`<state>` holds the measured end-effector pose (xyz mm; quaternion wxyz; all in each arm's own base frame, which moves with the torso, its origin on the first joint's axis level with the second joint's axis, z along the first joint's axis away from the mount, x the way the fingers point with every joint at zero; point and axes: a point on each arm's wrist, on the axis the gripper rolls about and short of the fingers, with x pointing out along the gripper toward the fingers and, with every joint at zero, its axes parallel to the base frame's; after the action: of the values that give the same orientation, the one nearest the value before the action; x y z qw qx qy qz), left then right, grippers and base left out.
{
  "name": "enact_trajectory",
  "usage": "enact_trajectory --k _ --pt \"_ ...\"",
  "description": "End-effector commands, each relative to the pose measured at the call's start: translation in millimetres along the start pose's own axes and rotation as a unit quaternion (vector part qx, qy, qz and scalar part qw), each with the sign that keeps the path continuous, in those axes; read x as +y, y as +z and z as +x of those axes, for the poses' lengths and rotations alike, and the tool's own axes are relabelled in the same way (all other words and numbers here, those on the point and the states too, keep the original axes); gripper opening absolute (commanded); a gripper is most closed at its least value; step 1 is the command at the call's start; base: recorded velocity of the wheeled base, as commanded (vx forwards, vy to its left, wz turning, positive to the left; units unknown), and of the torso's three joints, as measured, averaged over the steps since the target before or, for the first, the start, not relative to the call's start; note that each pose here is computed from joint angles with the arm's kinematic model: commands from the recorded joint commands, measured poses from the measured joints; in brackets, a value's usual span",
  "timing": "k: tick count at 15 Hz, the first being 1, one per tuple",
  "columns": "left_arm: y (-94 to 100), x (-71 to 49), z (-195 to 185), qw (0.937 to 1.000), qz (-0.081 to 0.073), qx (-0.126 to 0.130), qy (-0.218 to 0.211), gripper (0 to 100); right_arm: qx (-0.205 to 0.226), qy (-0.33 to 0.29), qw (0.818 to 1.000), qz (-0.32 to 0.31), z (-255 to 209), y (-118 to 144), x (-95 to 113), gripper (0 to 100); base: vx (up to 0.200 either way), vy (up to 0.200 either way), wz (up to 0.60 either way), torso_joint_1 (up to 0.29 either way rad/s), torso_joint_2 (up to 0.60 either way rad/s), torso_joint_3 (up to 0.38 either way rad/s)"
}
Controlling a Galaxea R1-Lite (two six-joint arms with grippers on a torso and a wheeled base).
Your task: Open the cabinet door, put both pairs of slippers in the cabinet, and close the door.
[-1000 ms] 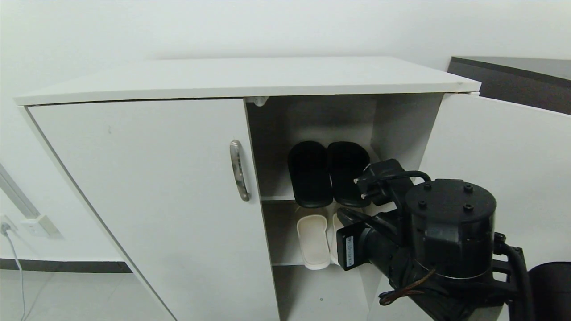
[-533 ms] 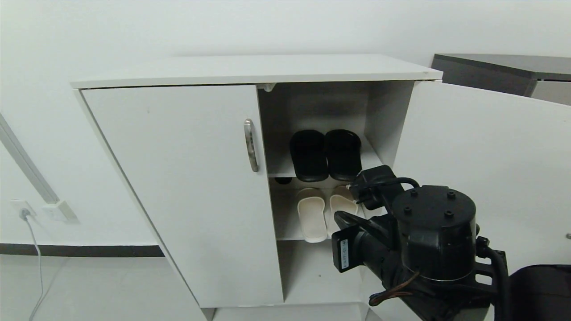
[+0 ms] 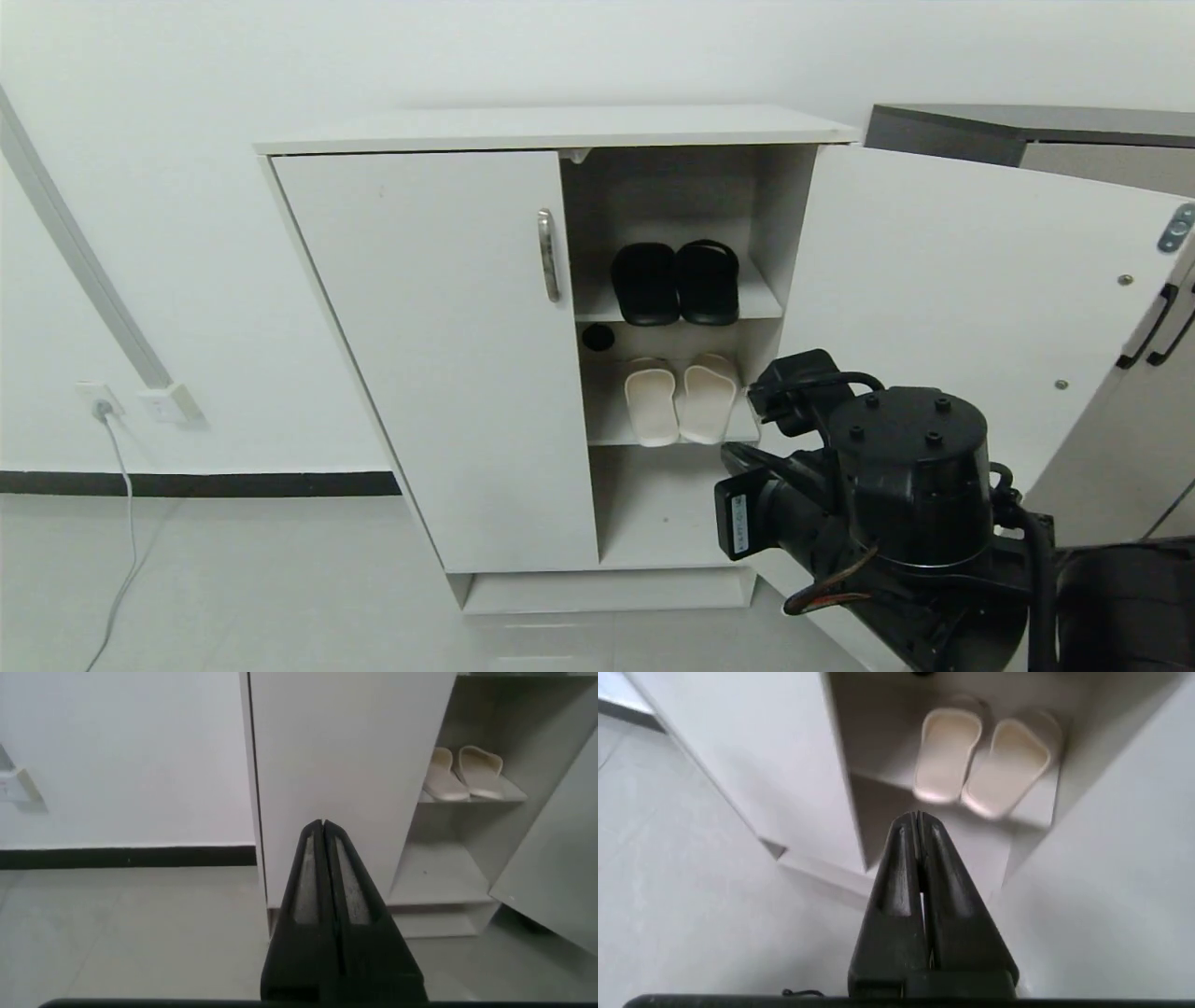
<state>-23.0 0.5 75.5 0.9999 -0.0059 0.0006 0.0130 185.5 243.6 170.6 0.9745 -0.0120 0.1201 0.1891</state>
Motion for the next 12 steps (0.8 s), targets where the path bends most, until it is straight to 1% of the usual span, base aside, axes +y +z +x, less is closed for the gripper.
enact_trajectory --k 1,5,12 --pt "-0.1 0.0 0.1 1.0000 0.000 0.001 0.000 0 0.007 -0.001 1.000 -0.008 0.2 -4.4 -0.6 0 -0.200 0.000 0.00 0.002 0.00 0.007" --pt "-0.1 0.0 0.1 1.0000 0.001 0.001 0.000 0 0.009 -0.001 1.000 -0.012 -0.1 -6.0 -1.1 0 -0.200 0.000 0.00 0.002 0.01 0.004" --pt "-0.5 0.0 0.2 1.0000 0.001 0.002 0.000 0 0.016 -0.003 1.000 -0.024 -0.1 -10.6 -2.0 0 0.000 0.000 0.00 0.000 0.00 0.000"
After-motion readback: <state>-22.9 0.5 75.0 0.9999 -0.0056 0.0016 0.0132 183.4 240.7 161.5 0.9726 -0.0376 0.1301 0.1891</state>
